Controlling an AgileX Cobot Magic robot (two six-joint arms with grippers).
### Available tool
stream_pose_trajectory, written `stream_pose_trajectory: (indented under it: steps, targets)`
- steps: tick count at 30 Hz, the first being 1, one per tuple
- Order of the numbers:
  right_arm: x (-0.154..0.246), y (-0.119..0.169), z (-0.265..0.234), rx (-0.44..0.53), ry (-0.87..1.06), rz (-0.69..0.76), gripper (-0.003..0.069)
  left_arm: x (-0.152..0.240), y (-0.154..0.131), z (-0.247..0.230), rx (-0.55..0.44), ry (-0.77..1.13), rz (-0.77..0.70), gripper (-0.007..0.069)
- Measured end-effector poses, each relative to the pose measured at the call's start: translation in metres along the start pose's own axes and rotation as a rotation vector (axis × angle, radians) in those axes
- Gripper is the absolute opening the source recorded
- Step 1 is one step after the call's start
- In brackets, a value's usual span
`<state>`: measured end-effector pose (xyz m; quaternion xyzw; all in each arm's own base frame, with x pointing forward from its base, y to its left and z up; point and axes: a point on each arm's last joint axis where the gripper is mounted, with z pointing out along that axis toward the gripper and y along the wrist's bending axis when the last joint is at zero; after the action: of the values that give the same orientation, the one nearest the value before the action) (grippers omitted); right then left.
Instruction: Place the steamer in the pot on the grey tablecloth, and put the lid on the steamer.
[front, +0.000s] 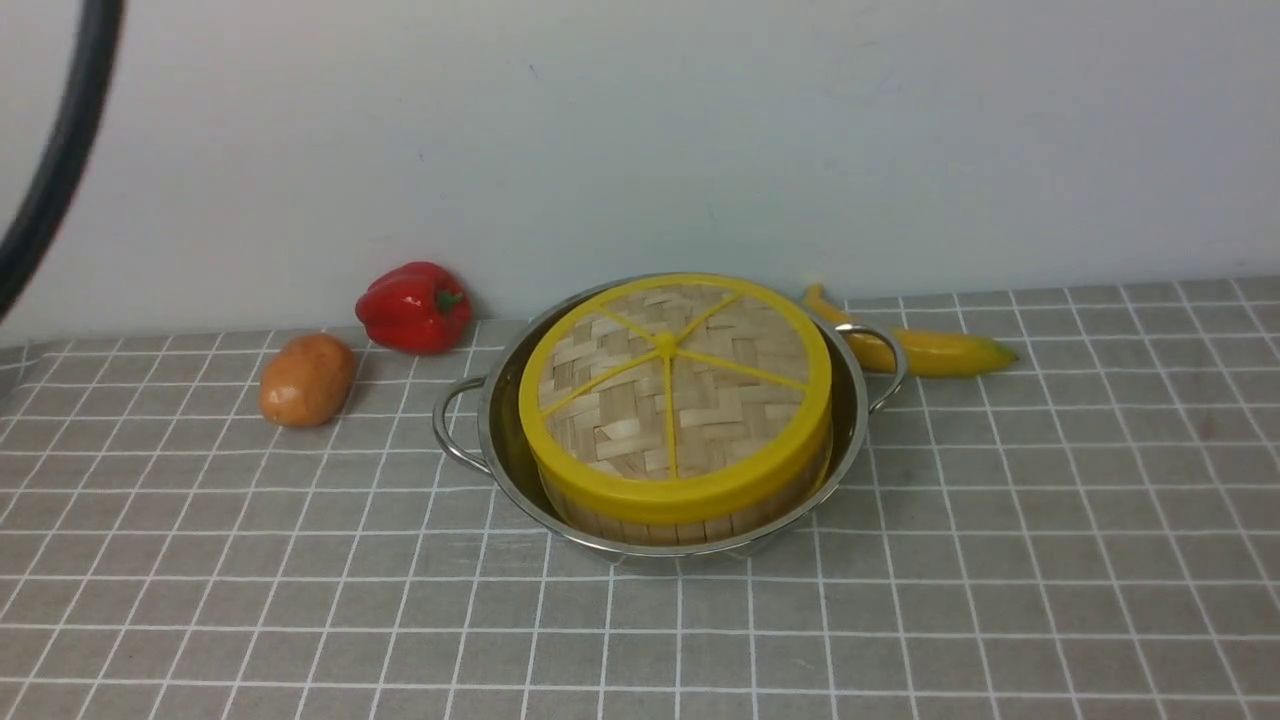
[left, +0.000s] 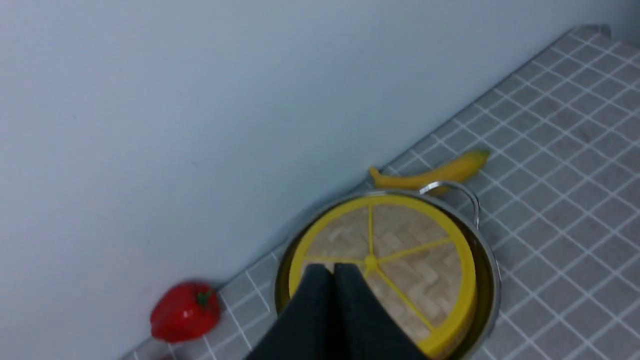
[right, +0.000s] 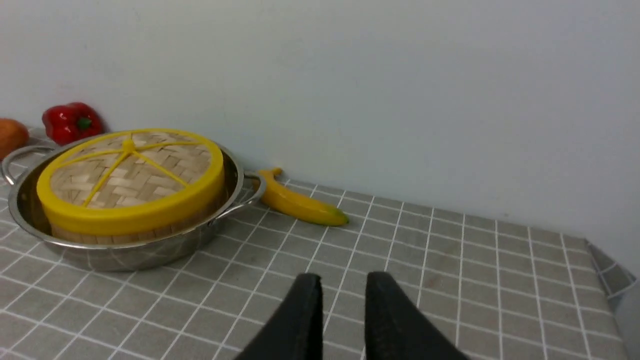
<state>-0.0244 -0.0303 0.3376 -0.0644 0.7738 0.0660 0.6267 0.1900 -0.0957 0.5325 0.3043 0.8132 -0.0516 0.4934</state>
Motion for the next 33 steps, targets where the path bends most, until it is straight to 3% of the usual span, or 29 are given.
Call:
stream_pose_trajectory:
  steps: [6,12,17,33]
  targets:
    - [0.015,0.003,0.010,-0.017,0.074,0.028,0.0148,0.071,-0.019,-0.003,0.038,0.125,-0.006,-0.0023]
    - [0.017,0.006,0.011,-0.048,0.087,0.065,0.0153,0.154,-0.041,0.000,0.016,0.016,-0.092,-0.0023]
    - [0.018,0.012,0.010,-0.102,0.102,0.118,0.0169,0.194,-0.053,-0.009,0.029,-0.065,-0.200,-0.0023]
    - [0.019,0.023,0.008,-0.225,0.131,0.202,0.0237,0.210,-0.057,-0.022,0.025,-0.111,-0.239,0.0002]
